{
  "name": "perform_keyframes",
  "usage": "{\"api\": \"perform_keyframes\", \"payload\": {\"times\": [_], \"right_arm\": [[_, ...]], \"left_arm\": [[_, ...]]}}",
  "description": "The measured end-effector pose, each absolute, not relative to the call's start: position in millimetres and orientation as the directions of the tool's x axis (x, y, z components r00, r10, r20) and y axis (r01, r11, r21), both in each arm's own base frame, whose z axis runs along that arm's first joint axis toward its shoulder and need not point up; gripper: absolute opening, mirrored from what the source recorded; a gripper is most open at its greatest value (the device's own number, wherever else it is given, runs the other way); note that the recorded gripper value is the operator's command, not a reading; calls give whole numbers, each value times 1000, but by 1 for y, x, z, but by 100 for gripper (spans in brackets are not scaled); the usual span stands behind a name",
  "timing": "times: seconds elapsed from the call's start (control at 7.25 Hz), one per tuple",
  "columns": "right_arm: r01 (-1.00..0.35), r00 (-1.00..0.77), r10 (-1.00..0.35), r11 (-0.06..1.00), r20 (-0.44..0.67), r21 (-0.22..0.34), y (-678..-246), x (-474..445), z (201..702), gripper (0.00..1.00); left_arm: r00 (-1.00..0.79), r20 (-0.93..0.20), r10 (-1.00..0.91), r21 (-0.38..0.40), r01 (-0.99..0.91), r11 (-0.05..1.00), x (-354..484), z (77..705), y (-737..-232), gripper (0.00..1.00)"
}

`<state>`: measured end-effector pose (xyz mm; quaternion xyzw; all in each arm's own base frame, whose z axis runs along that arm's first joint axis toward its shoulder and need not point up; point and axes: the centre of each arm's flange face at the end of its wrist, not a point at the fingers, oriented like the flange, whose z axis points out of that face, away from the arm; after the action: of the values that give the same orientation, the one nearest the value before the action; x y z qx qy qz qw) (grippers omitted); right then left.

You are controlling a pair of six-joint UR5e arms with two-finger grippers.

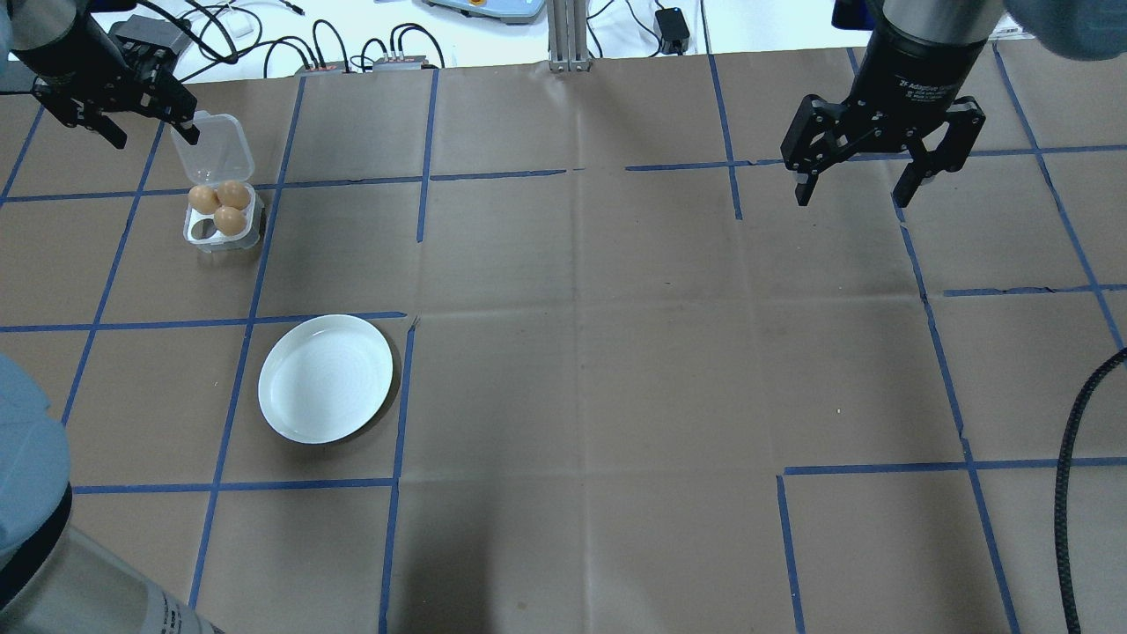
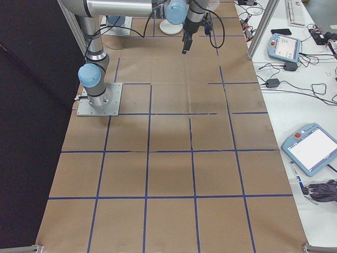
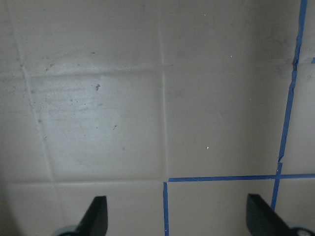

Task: Place egg on plate

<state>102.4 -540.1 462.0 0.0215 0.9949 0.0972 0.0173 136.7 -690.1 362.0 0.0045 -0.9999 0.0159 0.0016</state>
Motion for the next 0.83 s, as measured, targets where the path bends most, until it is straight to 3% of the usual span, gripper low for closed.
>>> {"api": "perform_keyframes", "payload": {"times": [0.28, 0.83], "right_arm": [[39, -998, 46, 980, -30, 194, -540, 102, 462, 100], [39, -998, 46, 980, -30, 194, -540, 102, 462, 100]], "left_arm": [[-1000, 19, -16, 7, -16, 1000, 146, 312, -701, 99], [-1000, 14, -18, -4, -18, 1000, 151, 236, -712, 95]]}}
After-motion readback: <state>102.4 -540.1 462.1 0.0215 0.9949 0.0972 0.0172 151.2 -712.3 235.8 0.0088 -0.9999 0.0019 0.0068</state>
